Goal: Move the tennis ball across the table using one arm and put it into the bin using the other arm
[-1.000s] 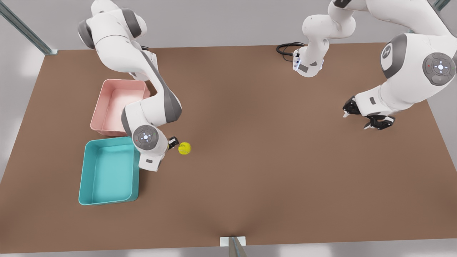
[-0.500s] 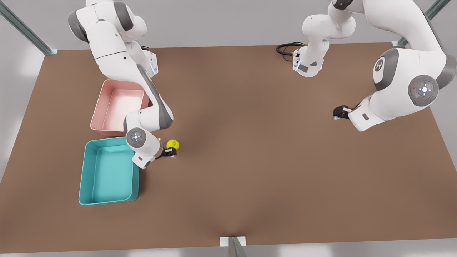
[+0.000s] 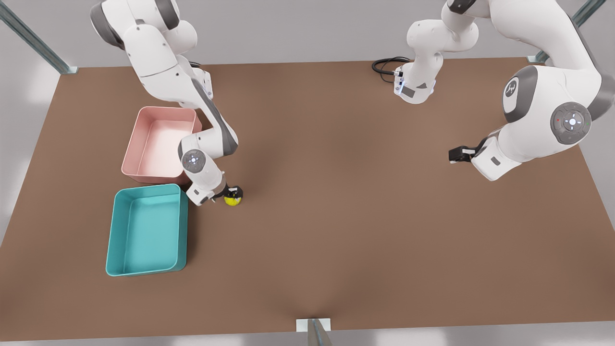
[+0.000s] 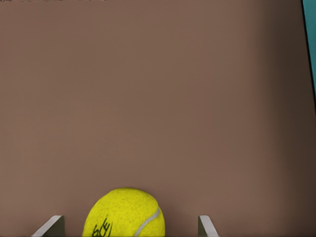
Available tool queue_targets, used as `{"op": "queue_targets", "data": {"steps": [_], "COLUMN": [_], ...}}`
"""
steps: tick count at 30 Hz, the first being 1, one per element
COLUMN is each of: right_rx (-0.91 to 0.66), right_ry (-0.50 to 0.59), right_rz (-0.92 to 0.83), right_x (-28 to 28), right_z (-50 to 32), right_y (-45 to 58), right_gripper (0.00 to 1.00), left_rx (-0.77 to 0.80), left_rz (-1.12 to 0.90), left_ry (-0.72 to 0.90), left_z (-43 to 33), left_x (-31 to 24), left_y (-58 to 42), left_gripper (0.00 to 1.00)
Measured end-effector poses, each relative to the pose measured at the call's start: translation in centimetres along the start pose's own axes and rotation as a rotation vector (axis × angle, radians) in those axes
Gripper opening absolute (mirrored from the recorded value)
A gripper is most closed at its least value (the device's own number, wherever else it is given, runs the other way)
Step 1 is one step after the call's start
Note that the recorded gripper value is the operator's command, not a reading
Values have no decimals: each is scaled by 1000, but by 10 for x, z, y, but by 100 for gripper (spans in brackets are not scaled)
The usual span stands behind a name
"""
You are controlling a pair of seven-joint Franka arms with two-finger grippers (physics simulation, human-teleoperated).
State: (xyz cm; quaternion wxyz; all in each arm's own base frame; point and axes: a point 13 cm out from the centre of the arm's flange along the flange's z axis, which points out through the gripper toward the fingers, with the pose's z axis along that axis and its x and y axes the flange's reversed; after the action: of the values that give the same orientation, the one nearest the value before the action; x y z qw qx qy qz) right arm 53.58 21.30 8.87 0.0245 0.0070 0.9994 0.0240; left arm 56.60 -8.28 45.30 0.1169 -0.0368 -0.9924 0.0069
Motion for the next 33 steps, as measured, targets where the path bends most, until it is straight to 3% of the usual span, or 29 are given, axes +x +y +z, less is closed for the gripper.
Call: {"op": "queue_targets", "data": {"steps": [33], "right_rx": [12], "right_ry": [7], "right_rz": [69], "right_x": [29], "right_z": [54], "right_y": [8], "right_gripper": [98], "left_rx": [3], "left_rz": [-109], "left_ry": [1], "left_z": [0], "left_x": [0], "left_y": [1], "left_gripper": [100]}}
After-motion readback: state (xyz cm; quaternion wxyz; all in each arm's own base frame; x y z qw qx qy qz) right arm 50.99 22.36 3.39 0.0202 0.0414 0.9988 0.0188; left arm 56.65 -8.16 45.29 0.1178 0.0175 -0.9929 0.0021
